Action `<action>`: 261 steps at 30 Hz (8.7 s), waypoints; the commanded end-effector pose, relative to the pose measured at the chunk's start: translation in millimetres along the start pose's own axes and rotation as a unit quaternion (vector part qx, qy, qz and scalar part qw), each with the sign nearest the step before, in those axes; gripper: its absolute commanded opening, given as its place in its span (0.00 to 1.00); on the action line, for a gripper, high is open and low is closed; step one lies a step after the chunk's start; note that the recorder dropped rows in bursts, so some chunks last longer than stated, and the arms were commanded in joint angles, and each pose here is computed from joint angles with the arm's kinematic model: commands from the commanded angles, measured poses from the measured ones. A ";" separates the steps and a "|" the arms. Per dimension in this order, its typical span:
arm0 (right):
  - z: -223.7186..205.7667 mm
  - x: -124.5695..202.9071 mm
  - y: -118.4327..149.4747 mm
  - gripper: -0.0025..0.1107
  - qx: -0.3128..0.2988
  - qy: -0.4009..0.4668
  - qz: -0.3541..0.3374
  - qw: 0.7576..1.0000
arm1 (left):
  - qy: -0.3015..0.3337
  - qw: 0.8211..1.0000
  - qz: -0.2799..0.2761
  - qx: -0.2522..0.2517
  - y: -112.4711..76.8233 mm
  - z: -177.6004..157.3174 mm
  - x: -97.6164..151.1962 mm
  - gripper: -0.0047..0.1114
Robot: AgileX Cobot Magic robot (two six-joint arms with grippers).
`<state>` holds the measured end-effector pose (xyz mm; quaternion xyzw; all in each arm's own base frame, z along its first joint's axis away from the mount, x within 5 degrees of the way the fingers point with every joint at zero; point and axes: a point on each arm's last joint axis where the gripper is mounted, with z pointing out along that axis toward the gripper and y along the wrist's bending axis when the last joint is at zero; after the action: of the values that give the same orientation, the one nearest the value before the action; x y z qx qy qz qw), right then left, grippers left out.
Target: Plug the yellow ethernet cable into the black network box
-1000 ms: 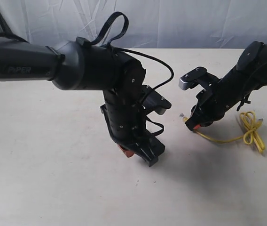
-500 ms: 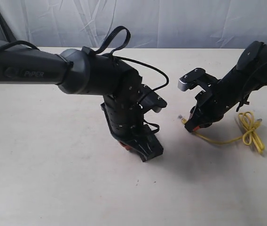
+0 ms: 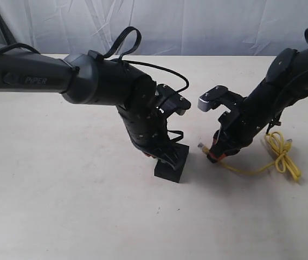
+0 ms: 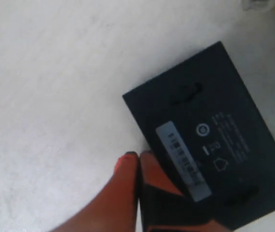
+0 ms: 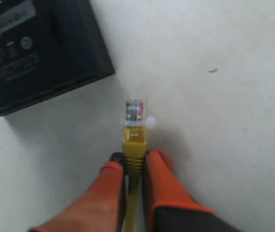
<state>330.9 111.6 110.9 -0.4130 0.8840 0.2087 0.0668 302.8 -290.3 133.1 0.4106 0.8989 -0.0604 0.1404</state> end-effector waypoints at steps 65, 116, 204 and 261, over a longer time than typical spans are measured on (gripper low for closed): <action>17.8 -23.7 52.9 0.01 0.023 0.118 -0.101 0.988 | -0.097 0.960 0.170 0.200 66.3 17.3 16.9 0.04; 25.6 -34.9 55.2 0.01 0.054 0.147 -0.143 0.977 | -0.099 0.942 0.237 0.218 62.5 28.3 21.9 0.04; 22.9 -54.2 53.3 0.01 0.064 0.086 -0.282 0.954 | -0.057 0.960 0.215 0.171 86.3 6.4 28.3 0.04; -103.5 -36.2 30.4 0.03 0.223 0.000 -0.004 0.975 | -0.004 0.981 -0.123 -0.147 150.3 -191.5 98.0 0.04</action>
<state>337.2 138.9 210.7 -0.4487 0.8777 0.0170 0.1676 326.4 -83.3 277.5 0.2915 0.9387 0.0462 0.1781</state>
